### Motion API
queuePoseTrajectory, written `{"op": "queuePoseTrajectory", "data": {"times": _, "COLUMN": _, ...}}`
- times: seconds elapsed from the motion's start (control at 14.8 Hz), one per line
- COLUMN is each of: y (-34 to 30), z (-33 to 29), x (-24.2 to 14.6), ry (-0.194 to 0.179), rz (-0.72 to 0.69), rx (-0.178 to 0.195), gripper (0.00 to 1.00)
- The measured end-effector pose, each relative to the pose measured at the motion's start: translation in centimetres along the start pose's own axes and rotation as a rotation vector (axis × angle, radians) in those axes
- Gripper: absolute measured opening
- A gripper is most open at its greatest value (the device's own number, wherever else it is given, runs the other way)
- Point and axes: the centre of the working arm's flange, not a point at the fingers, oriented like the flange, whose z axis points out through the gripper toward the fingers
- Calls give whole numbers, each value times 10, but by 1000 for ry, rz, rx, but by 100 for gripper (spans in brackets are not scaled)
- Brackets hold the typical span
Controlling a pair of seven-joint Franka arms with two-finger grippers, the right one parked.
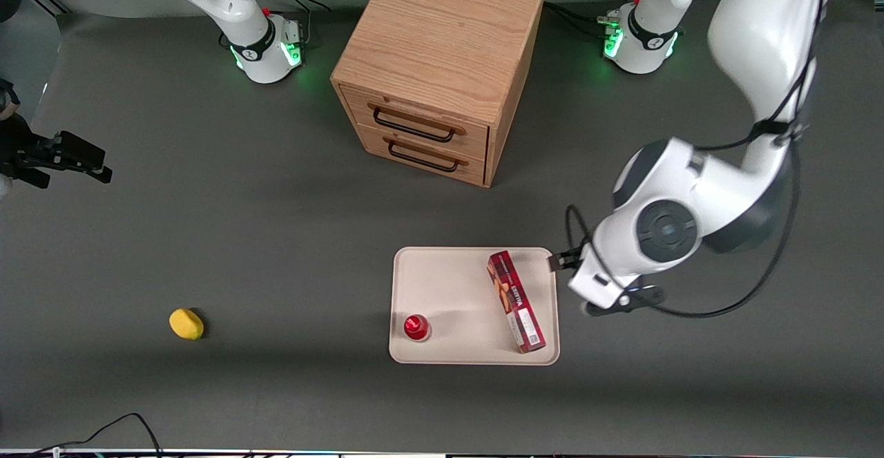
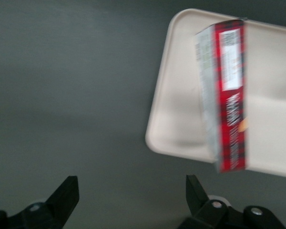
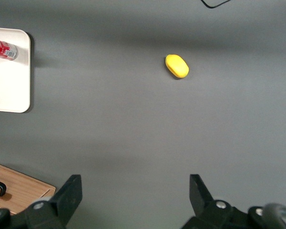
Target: Place red cookie box on tray
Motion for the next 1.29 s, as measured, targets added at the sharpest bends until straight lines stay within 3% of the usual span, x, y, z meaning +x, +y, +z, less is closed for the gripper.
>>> {"op": "queuePoseTrajectory", "data": {"times": 0.14, "y": -30, "z": -43, "x": -14, "ry": -8, "rz": 48, "rx": 31, "gripper": 100}}
{"op": "queuePoseTrajectory", "data": {"times": 0.41, "y": -101, "z": -104, "x": -32, "ry": -34, "rz": 121, "rx": 26, "gripper": 100}}
{"op": "queuePoseTrajectory", "data": {"times": 0.81, "y": -226, "z": -134, "x": -62, "ry": -49, "rz": 184, "rx": 21, "gripper": 100}}
{"op": "queuePoseTrajectory", "data": {"times": 1.02, "y": -277, "z": -148, "x": -97, "ry": -38, "rz": 179, "rx": 27, "gripper": 100}}
{"op": "queuePoseTrajectory", "data": {"times": 1.29, "y": -314, "z": -168, "x": -124, "ry": 9, "rz": 231, "rx": 20, "gripper": 100}}
